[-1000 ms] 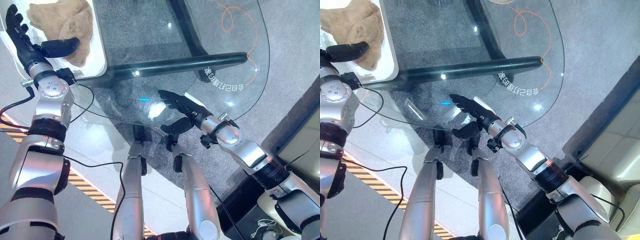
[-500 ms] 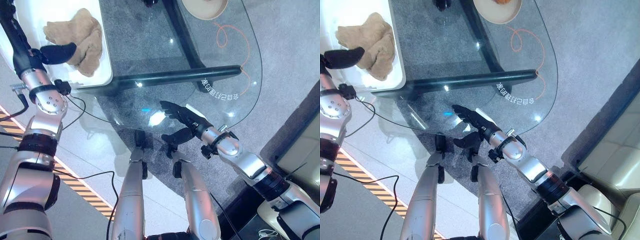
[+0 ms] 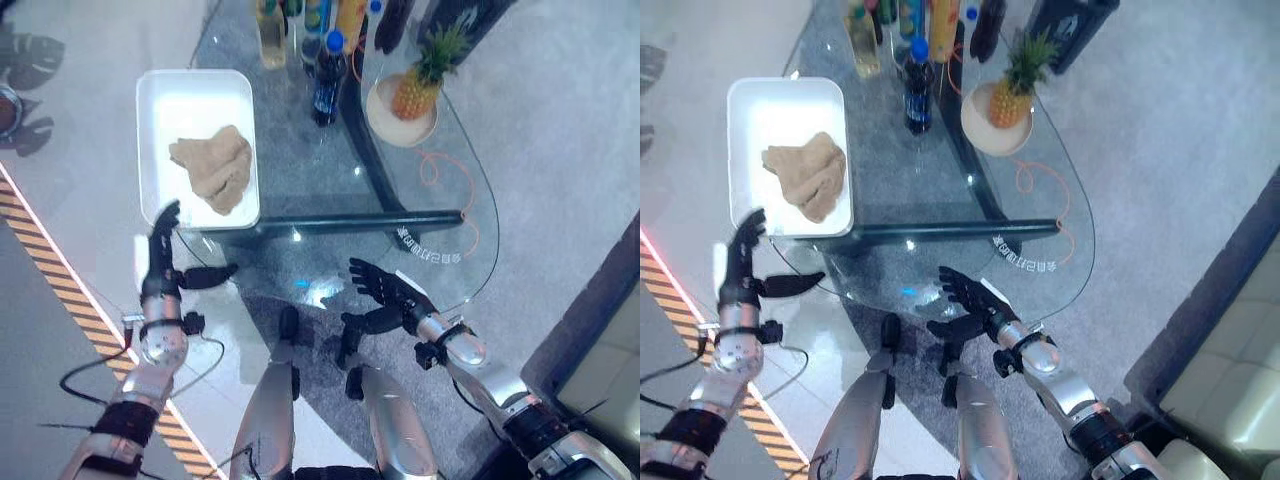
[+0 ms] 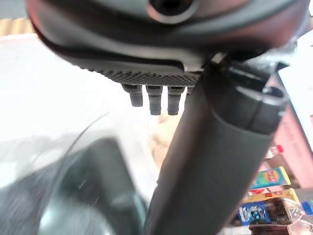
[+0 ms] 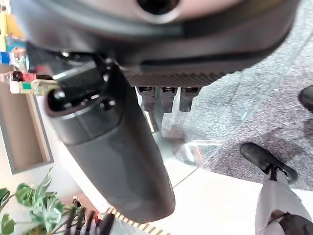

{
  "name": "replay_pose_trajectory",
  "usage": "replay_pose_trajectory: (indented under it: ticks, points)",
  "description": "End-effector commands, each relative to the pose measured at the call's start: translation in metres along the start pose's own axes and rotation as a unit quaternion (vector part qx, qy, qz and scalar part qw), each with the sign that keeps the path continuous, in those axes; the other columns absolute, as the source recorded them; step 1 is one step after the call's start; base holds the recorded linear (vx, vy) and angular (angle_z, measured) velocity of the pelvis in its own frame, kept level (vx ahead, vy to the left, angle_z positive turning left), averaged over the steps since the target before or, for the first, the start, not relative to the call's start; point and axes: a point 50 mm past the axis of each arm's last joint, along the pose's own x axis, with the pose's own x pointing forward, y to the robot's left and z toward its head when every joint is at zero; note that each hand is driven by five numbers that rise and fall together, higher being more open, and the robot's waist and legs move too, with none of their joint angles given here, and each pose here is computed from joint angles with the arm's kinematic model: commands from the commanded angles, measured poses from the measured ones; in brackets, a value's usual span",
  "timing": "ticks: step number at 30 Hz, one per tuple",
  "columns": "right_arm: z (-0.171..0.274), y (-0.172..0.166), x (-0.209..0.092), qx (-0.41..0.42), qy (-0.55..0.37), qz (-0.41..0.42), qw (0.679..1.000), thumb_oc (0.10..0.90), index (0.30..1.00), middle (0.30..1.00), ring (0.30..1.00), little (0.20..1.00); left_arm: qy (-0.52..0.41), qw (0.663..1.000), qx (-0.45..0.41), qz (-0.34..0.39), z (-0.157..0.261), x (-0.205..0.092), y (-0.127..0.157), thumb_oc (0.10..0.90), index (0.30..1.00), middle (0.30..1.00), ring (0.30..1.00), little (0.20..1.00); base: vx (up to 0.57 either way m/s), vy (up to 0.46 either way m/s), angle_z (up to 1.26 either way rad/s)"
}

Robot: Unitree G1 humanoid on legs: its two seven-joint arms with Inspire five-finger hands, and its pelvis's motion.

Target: Wipe the table with a cloth and put it in the basket.

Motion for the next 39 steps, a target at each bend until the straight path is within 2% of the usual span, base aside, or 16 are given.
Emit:
replay_pose_trajectory:
  ticks: [1, 5, 6, 8, 11, 12, 13, 17, 18, 24, 26, 30, 33, 39]
  points:
    - [-0.001, -0.005, -0.014, 0.024, -0.031, -0.003, 0.999, 0.8, 0.9, 0.9, 0.9, 0.9, -0.004, 0.998, -0.052, -0.038, 0.004, -0.011, -0.019, 0.8, 0.9, 0.9, 0.9, 0.9, 0.04, -0.081, -0.01]
    - [-0.042, 0.0, -0.027, 0.063, 0.042, -0.034, 0.997, 0.8, 0.9, 0.9, 0.9, 0.9, 0.101, 0.99, -0.055, -0.084, -0.04, -0.046, -0.029, 0.8, 0.9, 0.9, 0.9, 0.9, 0.02, -0.053, 0.0]
    - [-0.061, 0.003, -0.034, 0.075, 0.079, -0.048, 0.993, 0.8, 0.9, 0.9, 0.9, 0.9, 0.147, 0.982, -0.053, -0.104, -0.058, -0.063, -0.034, 0.8, 0.9, 0.9, 0.9, 0.9, 0.04, -0.054, 0.01]
    - [-0.073, 0.004, -0.039, 0.095, 0.105, -0.058, 0.988, 0.8, 0.9, 0.9, 0.9, 0.9, 0.175, 0.977, -0.05, -0.111, -0.068, -0.074, -0.037, 0.8, 0.9, 0.9, 0.9, 0.9, 0.04, -0.052, 0.01]
    - [-0.11, 0.013, -0.052, 0.152, 0.182, -0.089, 0.967, 0.8, 0.9, 0.9, 0.9, 0.9, 0.285, 0.949, -0.057, -0.118, -0.102, -0.105, -0.044, 0.8, 0.9, 0.9, 0.9, 0.9, 0.05, -0.062, 0.01]
    - [-0.11, 0.013, -0.052, 0.152, 0.182, -0.089, 0.967, 0.8, 0.9, 0.9, 0.9, 0.9, 0.285, 0.949, -0.057, -0.118, -0.102, -0.105, -0.044, 0.8, 0.9, 0.9, 0.9, 0.9, 0.06, -0.06, 0.03]
    - [-0.129, 0.016, -0.06, 0.175, 0.216, -0.105, 0.955, 0.8, 0.9, 0.9, 0.9, 0.9, 0.337, 0.933, -0.053, -0.111, -0.117, -0.12, -0.044, 0.8, 0.9, 0.9, 0.9, 0.9, 0.04, -0.037, 0.05]
    - [-0.158, 0.024, -0.074, 0.212, 0.284, -0.143, 0.924, 0.8, 0.9, 0.9, 0.9, 0.9, 0.432, 0.895, -0.051, -0.098, -0.143, -0.149, -0.044, 0.8, 0.9, 0.9, 0.9, 0.9, 0.08, -0.04, 0.02]
    - [-0.158, 0.024, -0.074, 0.212, 0.283, -0.143, 0.924, 0.8, 0.9, 0.9, 0.9, 0.9, 0.432, 0.895, -0.051, -0.098, -0.143, -0.149, -0.044, 0.8, 0.9, 0.9, 0.9, 0.9, 0.03, -0.025, 0.0]
    - [-0.194, 0.029, -0.107, 0.228, 0.381, -0.205, 0.872, 0.8, 0.9, 0.9, 0.9, 0.9, 0.492, 0.863, 0.003, -0.119, -0.162, -0.176, -0.035, 0.8, 0.9, 0.9, 0.9, 0.9, 0.03, -0.014, -0.03]
    - [-0.208, 0.032, -0.125, 0.23, 0.427, -0.223, 0.846, 0.8, 0.9, 0.9, 0.9, 0.9, 0.525, 0.844, 0.006, -0.109, -0.168, -0.189, -0.031, 0.8, 0.9, 0.9, 0.9, 0.9, 0.02, 0.002, -0.13]
    - [-0.219, 0.038, -0.143, 0.239, 0.466, -0.233, 0.819, 0.8, 0.9, 0.9, 0.9, 0.9, 0.551, 0.829, 0.0, -0.097, -0.173, -0.202, -0.028, 0.8, 0.9, 0.9, 0.9, 0.9, 0.03, 0.008, -0.07]
    - [-0.224, 0.045, -0.152, 0.251, 0.485, -0.239, 0.803, 0.8, 0.9, 0.9, 0.9, 0.9, 0.565, 0.82, -0.01, -0.091, -0.175, -0.208, -0.031, 0.8, 0.9, 0.9, 0.9, 0.9, 0.04, -0.006, -0.11]
    - [-0.227, 0.048, -0.156, 0.248, 0.492, -0.235, 0.801, 0.8, 0.9, 0.9, 0.9, 0.9, 0.562, 0.821, -0.018, -0.097, -0.174, -0.209, -0.032, 0.8, 0.9, 0.9, 0.9, 0.9, 0.01, -0.002, -0.03]
